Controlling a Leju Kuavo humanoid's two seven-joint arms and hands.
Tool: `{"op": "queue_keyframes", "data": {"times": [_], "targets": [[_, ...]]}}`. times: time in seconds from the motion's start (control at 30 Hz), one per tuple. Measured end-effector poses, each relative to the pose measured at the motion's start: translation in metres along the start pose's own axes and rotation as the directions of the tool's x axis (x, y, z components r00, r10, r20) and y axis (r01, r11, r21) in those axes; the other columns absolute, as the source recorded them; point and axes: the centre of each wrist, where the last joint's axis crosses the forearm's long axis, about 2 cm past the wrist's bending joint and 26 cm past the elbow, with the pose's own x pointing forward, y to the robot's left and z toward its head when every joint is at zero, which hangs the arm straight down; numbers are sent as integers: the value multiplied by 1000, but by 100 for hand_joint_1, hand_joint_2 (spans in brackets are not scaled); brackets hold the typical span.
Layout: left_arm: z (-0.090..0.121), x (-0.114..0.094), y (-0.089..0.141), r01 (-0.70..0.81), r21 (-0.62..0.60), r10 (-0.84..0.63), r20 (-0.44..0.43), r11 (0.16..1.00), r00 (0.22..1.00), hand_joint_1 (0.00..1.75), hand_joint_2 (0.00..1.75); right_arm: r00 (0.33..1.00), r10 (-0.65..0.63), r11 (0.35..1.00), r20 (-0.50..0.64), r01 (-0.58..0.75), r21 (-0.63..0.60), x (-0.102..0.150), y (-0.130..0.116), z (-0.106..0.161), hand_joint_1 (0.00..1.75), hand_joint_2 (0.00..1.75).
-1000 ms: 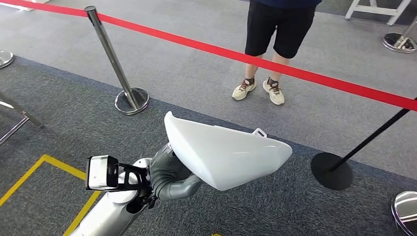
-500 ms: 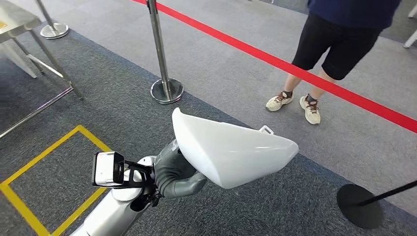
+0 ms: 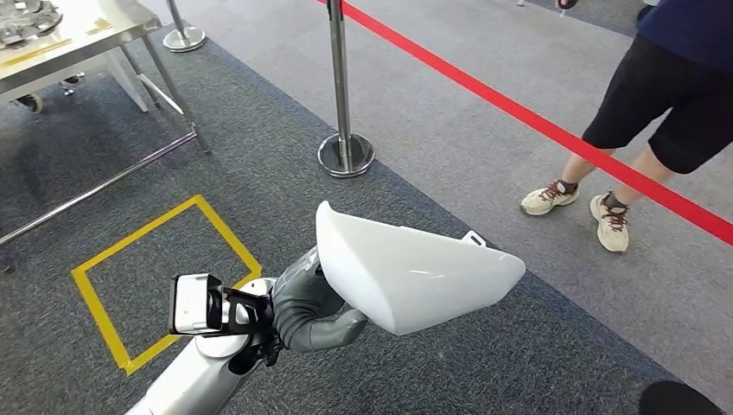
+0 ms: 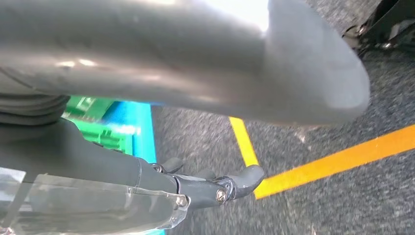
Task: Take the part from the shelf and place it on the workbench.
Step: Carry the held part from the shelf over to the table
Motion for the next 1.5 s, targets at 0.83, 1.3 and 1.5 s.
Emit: {"op": "queue_keyframes", "data": {"times": [0.83, 1.3, 1.5], "targets": [[-4, 0, -3, 0, -21, 0, 3, 1000, 1000, 175, 175, 999, -14, 1000, 29, 14, -2, 5, 3, -1, 0, 0], [-6, -1, -1, 2, -37, -2, 0, 999, 1000, 175, 175, 997, -32, 999, 68, 33, -20, 11, 4, -1, 0, 0], [-9, -1, -1, 0, -41, 1, 4, 999, 1000, 175, 175, 996, -33, 999, 83, 35, -22, 11, 5, -1, 0, 0]]}}
